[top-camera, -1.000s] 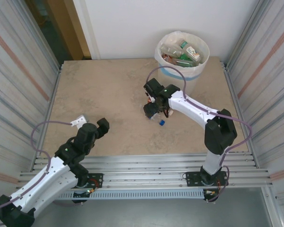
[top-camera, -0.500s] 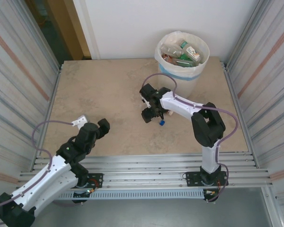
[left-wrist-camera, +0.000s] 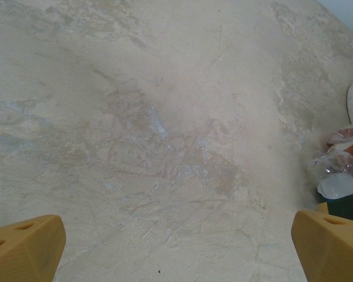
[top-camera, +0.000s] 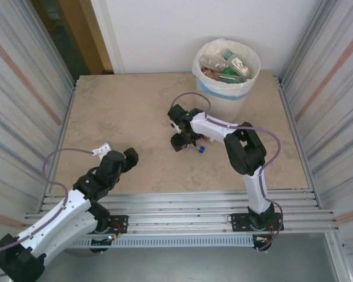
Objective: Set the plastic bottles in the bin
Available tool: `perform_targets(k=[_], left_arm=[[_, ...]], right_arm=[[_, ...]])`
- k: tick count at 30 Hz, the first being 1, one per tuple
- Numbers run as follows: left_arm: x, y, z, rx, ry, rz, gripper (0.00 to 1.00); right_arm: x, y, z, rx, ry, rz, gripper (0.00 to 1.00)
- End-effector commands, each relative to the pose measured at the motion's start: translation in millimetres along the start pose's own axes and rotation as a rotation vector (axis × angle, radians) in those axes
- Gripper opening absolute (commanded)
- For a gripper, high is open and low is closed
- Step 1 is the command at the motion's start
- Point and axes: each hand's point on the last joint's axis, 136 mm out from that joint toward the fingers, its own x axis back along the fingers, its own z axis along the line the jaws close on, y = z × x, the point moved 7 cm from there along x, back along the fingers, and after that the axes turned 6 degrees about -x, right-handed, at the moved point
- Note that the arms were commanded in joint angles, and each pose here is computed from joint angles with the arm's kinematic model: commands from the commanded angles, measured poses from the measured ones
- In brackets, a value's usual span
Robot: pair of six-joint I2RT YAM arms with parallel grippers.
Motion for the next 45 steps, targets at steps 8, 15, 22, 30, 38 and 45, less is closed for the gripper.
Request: perform_targets(k=[8, 15, 22, 30, 38, 45], left_arm=[[-0.8, -1.9, 2.3, 0.018, 0.006, 0.015, 0.99], [1.0, -1.9, 5.5, 0.022, 0.014, 0.006, 0.99], [3.8, 1.4, 7.2, 0.021, 0.021, -0.010, 0.99], [6.0, 2.2, 10.8, 0.023, 0.032, -0.022, 0.99], [5.0, 2.0, 11.5, 0.018, 0.041, -0.016, 0.99], [6.5, 7.5, 10.7, 0.012, 0.047, -0.036, 0.99]], right_arm=[[-19.5, 3.4, 18.0, 0.051, 0.062, 0.031, 0.76], [-24.3, -2.4, 25.4, 0.056, 0.076, 0.054, 0.66], [-12.6, -9.0, 35.9, 0.022, 0.097, 0.069, 0.48], [24.2, -12.8, 52.8, 0.025, 0.126, 0.024, 0.28], [84.8, -3.6, 51.0, -0.010, 0.174, -0.094, 0.15], [157.1, 0.6, 34.0, -0.036, 0.180, -0.272, 0.13]])
